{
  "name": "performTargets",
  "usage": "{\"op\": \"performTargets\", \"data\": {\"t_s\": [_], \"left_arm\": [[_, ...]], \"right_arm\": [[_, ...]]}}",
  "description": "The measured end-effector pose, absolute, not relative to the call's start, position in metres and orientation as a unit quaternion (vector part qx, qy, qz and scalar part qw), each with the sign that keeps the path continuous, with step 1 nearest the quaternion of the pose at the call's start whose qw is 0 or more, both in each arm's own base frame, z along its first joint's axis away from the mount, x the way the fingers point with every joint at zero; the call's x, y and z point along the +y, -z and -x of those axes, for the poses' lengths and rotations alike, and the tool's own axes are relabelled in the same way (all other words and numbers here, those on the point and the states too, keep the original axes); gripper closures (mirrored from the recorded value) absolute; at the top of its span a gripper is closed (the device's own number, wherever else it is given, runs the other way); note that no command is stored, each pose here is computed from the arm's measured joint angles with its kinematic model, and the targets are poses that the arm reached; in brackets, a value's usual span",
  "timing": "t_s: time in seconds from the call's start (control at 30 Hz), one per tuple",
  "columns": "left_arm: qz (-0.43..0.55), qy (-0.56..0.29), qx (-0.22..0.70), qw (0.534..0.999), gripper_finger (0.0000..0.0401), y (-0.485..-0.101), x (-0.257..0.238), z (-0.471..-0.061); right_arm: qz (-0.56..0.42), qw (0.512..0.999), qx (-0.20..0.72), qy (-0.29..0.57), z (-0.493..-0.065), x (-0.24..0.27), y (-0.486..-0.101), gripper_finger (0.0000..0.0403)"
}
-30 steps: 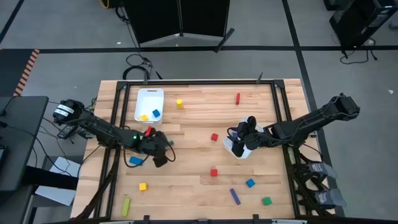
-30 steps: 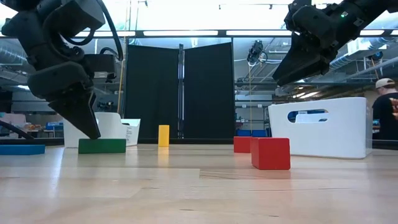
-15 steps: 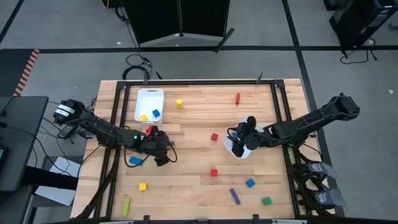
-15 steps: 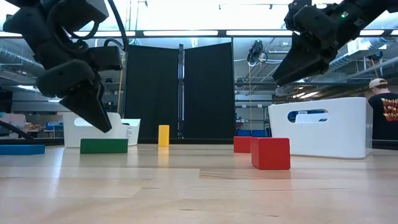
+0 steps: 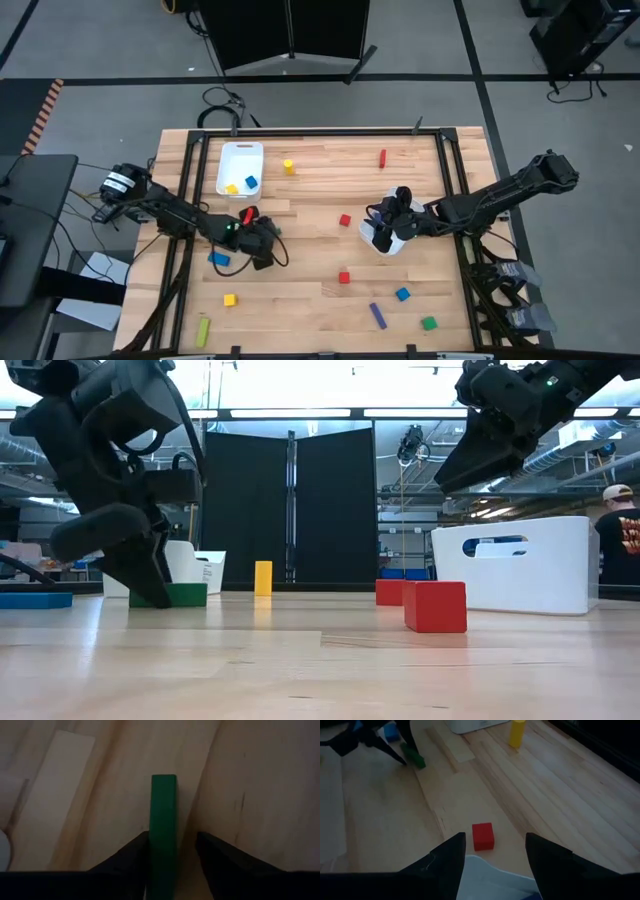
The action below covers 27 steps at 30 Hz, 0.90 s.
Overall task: Sort blocks by size
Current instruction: Put the green rectangle block into the right white bin
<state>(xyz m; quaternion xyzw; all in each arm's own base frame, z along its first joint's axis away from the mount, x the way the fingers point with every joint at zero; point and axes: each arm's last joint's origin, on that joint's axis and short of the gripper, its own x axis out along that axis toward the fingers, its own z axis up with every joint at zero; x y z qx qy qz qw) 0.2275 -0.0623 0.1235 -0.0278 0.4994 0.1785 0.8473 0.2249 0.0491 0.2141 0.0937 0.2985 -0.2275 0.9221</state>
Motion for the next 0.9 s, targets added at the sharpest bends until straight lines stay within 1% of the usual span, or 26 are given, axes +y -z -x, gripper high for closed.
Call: {"op": "performTargets", "data": {"t_s": [0.07,0.2,0.27,0.33,0.43,0.6,0.7,0.77,0.9], "left_arm": [[0.034,-0.175,0.497,0.849,0.0257,-0.124,-0.063,-0.228],[0.041,-0.169,0.493,0.853,0.0338,-0.128,-0.064,-0.232],[0.041,-0.162,0.489,0.856,0.0339,-0.132,-0.066,-0.236],[0.049,-0.154,0.466,0.870,0.0339,-0.139,-0.068,-0.245],[0.057,-0.134,0.408,0.901,0.0339,-0.154,-0.071,-0.261],[0.072,-0.118,0.278,0.951,0.0339,-0.183,-0.064,-0.292],[0.079,-0.114,0.223,0.965,0.0339,-0.194,-0.053,-0.313],[0.081,-0.108,0.203,0.970,0.0339,-0.197,-0.044,-0.329],[0.086,-0.085,0.189,0.975,0.0339,-0.196,-0.031,-0.368]], "right_arm": [[-0.094,0.922,0.298,0.227,-0.225,0.049,-0.214,0.0184],[-0.091,0.924,0.295,0.225,-0.225,0.049,-0.215,0.0184],[-0.087,0.927,0.292,0.221,-0.226,0.050,-0.216,0.0184],[-0.080,0.932,0.284,0.211,-0.227,0.052,-0.218,0.0184],[-0.064,0.946,0.257,0.185,-0.231,0.059,-0.223,0.0184],[-0.034,0.973,0.182,0.134,-0.231,0.071,-0.244,0.0184],[-0.016,0.985,0.133,0.108,-0.227,0.076,-0.260,0.0184],[-0.008,0.991,0.095,0.095,-0.224,0.079,-0.271,0.0184],[0.015,0.996,0.046,0.079,-0.220,0.083,-0.285,0.0184]]}}
